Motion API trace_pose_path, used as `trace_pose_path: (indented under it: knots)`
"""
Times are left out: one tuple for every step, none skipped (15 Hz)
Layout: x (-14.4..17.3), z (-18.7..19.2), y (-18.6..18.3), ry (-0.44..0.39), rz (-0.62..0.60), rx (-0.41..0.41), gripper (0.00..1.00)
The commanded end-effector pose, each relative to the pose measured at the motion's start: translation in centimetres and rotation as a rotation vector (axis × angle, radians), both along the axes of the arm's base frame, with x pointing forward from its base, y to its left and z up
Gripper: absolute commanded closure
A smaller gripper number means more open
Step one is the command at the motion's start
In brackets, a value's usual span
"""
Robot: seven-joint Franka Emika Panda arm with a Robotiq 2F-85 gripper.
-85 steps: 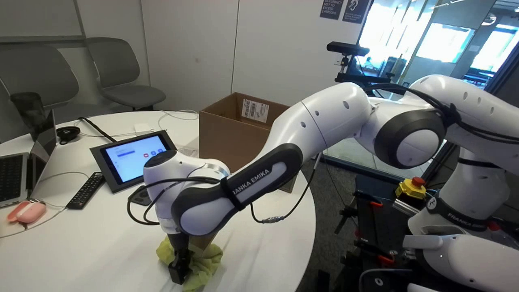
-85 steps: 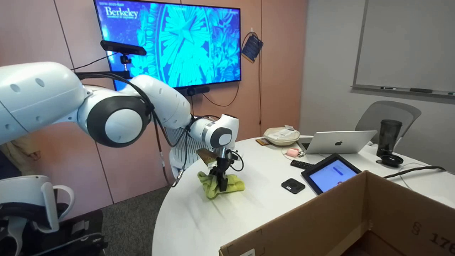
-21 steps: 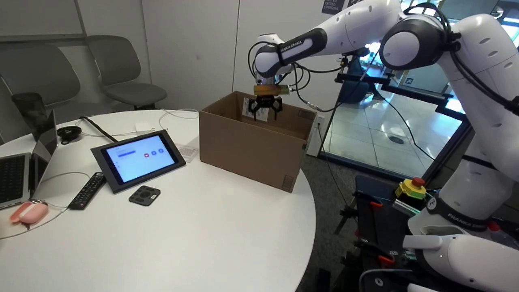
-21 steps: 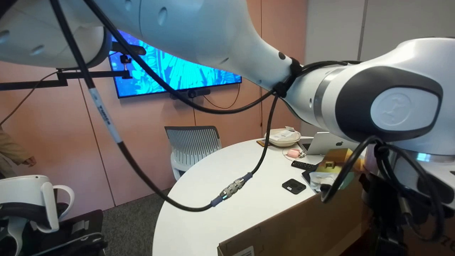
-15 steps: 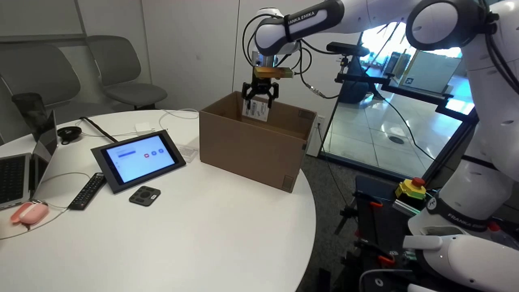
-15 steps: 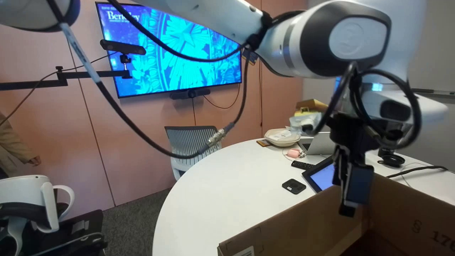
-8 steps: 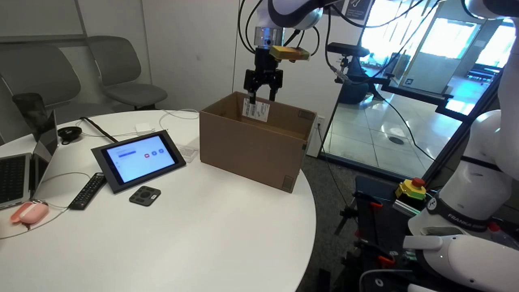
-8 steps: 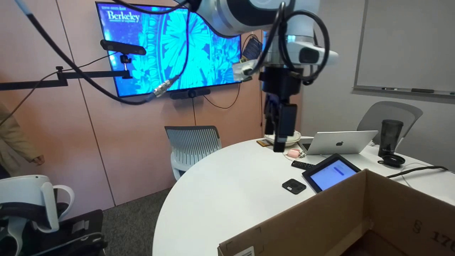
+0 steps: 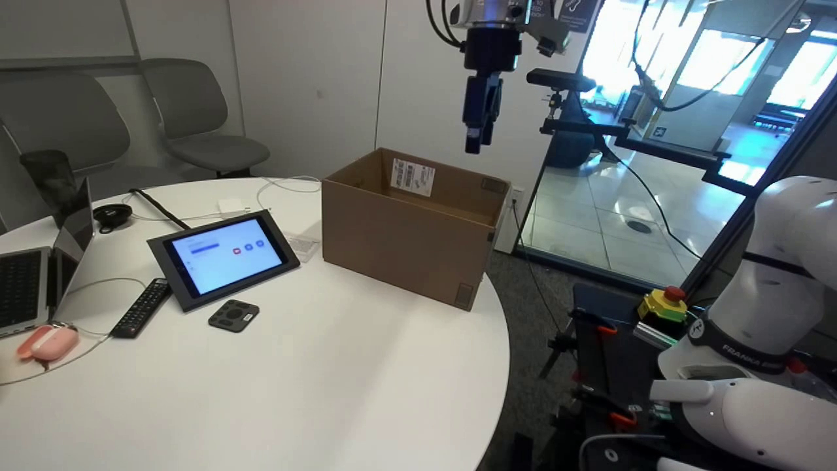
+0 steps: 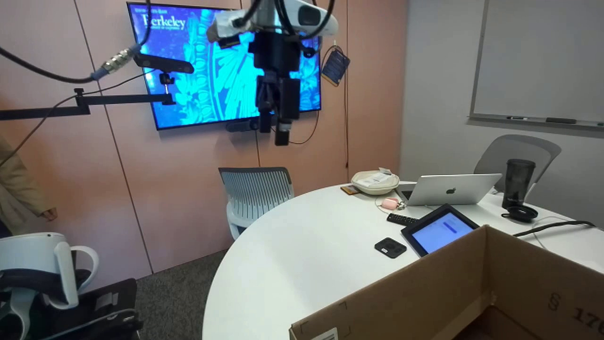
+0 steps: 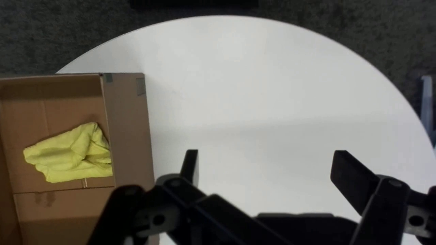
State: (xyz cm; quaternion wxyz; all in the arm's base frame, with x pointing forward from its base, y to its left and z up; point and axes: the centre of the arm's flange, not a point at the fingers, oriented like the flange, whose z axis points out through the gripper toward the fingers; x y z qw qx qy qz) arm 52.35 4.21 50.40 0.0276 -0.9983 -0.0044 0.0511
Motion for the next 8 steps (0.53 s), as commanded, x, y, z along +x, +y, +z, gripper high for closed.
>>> trace_pose_path:
  knots:
    - [-8.3,4.5,0.9,-0.033,0.139,0.061,0.00]
    - [-10.0,5.7,1.0,-0.045,0.157,0.081,0.00]
    - [-11.8,6.7,0.9,-0.057,0.166,0.098,0.00]
    - [-12.8,7.4,0.7,-0.074,0.171,0.114,0.00]
    - [-8.5,5.8,1.3,-0.035,0.140,0.069,0.00]
    - [-9.5,6.5,1.2,-0.049,0.142,0.071,0.00]
    - [-9.9,6.9,1.2,-0.058,0.142,0.071,0.00]
    - [-9.9,6.9,1.1,-0.056,0.142,0.071,0.00]
